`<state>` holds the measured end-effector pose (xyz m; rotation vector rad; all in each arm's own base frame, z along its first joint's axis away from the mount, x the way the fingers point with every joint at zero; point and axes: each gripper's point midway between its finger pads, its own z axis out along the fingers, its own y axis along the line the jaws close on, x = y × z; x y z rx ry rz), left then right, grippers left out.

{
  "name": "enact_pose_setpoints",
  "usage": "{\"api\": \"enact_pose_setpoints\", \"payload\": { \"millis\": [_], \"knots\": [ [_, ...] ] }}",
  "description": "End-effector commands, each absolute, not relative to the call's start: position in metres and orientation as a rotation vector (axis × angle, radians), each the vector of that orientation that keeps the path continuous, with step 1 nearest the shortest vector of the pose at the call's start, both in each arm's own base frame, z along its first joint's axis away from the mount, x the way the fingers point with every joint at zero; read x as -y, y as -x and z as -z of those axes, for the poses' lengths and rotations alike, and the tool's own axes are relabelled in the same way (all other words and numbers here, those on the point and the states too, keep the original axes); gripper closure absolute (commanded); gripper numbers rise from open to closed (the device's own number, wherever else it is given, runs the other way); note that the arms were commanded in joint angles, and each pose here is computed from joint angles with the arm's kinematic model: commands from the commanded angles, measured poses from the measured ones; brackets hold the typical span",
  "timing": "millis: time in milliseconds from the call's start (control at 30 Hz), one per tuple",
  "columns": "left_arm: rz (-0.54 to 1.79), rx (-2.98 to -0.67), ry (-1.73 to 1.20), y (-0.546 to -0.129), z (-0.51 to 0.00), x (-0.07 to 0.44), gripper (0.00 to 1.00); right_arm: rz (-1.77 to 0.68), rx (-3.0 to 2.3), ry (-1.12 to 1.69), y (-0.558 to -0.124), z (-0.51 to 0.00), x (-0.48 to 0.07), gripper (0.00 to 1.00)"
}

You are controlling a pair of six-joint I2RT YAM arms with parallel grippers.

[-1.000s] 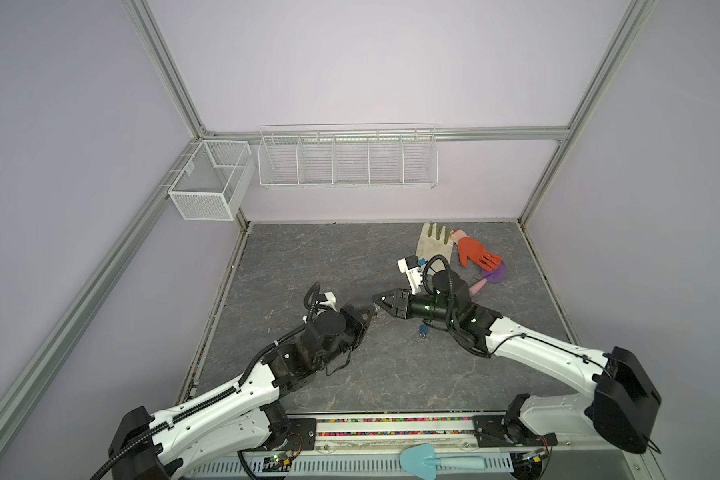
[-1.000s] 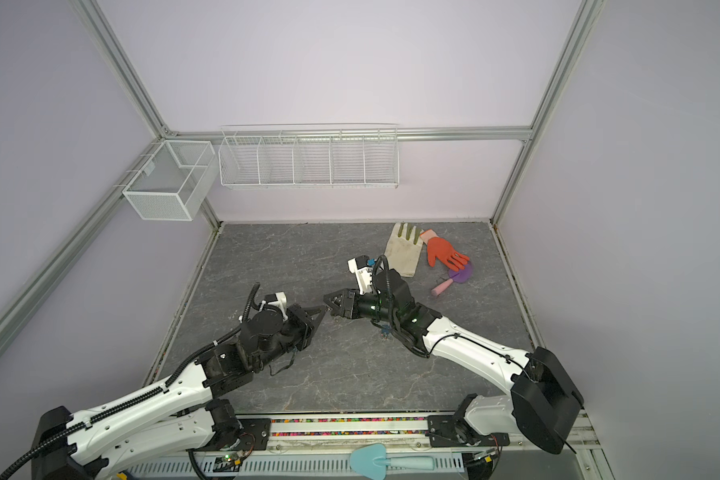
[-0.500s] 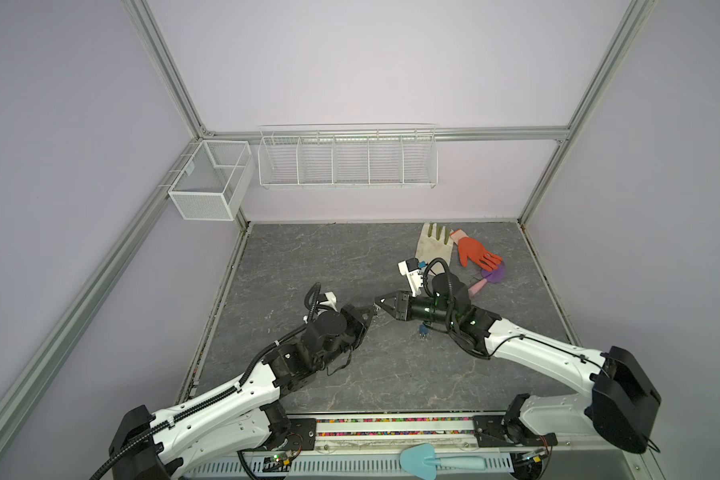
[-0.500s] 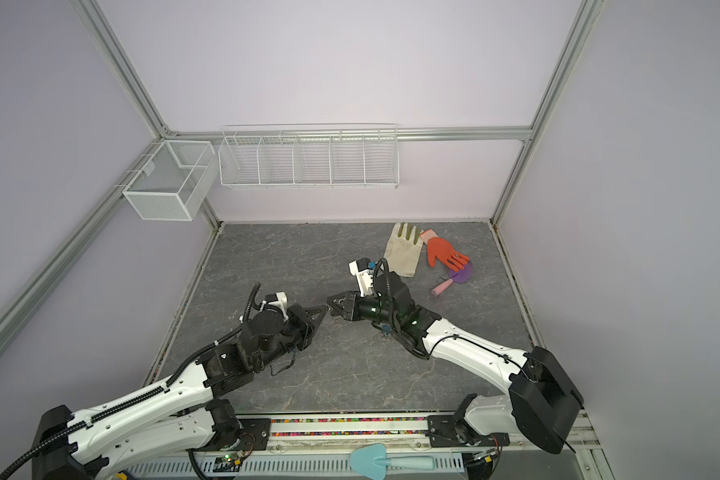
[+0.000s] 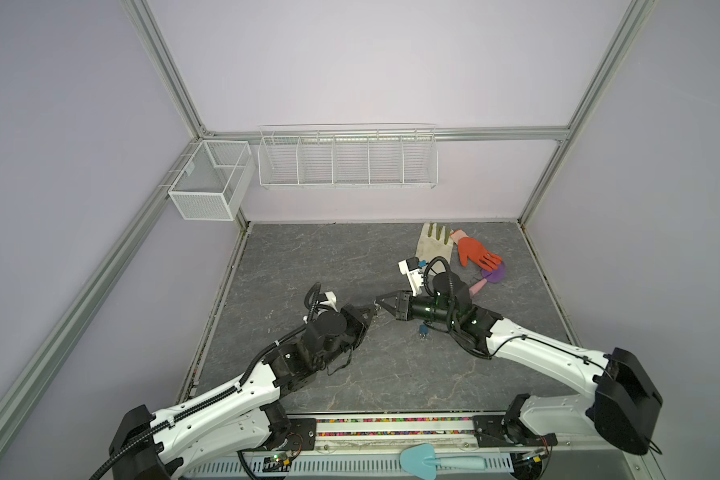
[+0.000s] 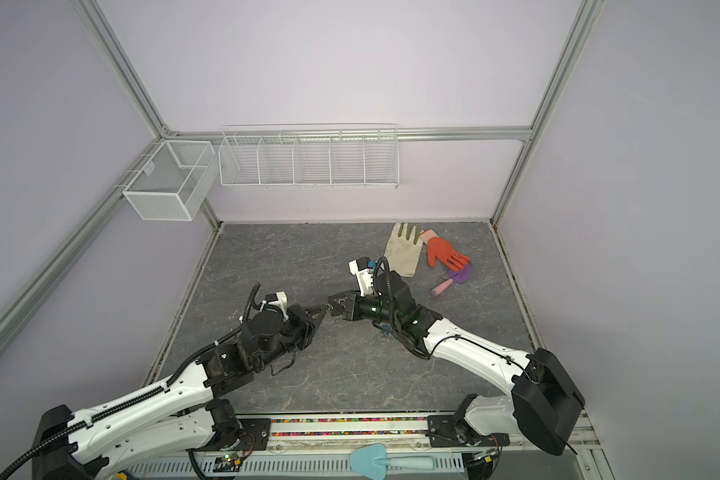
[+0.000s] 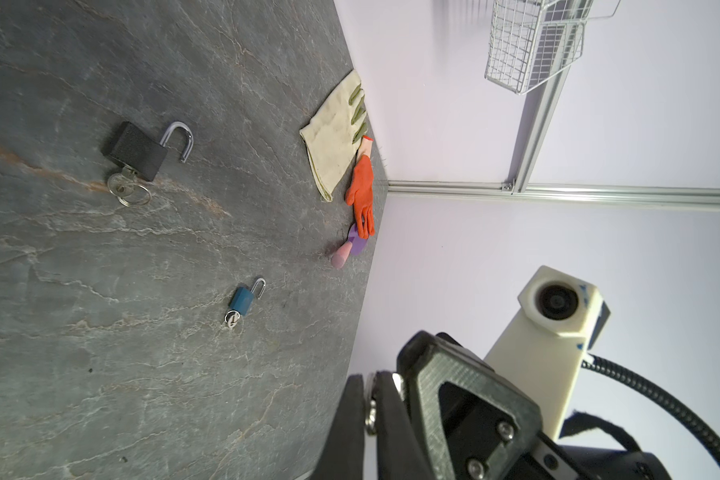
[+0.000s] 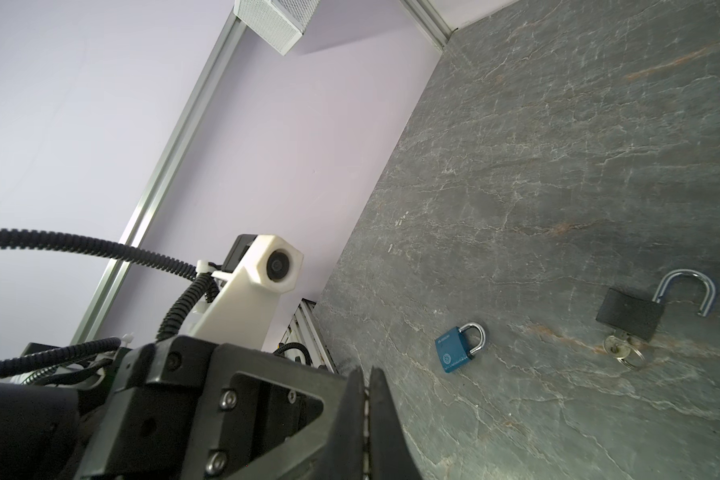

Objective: Unlock with the key

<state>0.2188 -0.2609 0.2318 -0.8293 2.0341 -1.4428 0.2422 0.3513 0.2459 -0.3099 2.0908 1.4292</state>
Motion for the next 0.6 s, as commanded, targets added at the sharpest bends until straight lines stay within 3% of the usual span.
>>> {"api": "enact_pose_setpoints", "payload": {
  "millis": [0, 100, 233, 567],
  "knots": [
    [1.44, -2.0, 0.814, -0.22, -0.242, 0.257, 0.79, -1.399, -2.064, 0.334, -0.244, -0.261, -0.346, 0.94],
    [1.417, -1.994, 0.773, -0.217, -0.243, 0.25, 0.65, -1.385, -2.038, 0.351, -0.247, -0.276, -0.341, 0.94],
    [1.326, -1.941, 0.7, -0.217, -0.248, 0.228, 0.57, -1.346, -2.075, 0.374, -0.251, -0.279, -0.328, 0.94],
    [1.042, -1.88, 0.217, -0.214, -0.304, 0.175, 0.51, -1.238, -2.163, 0.466, -0.254, -0.293, -0.29, 0.94]
  ]
}}
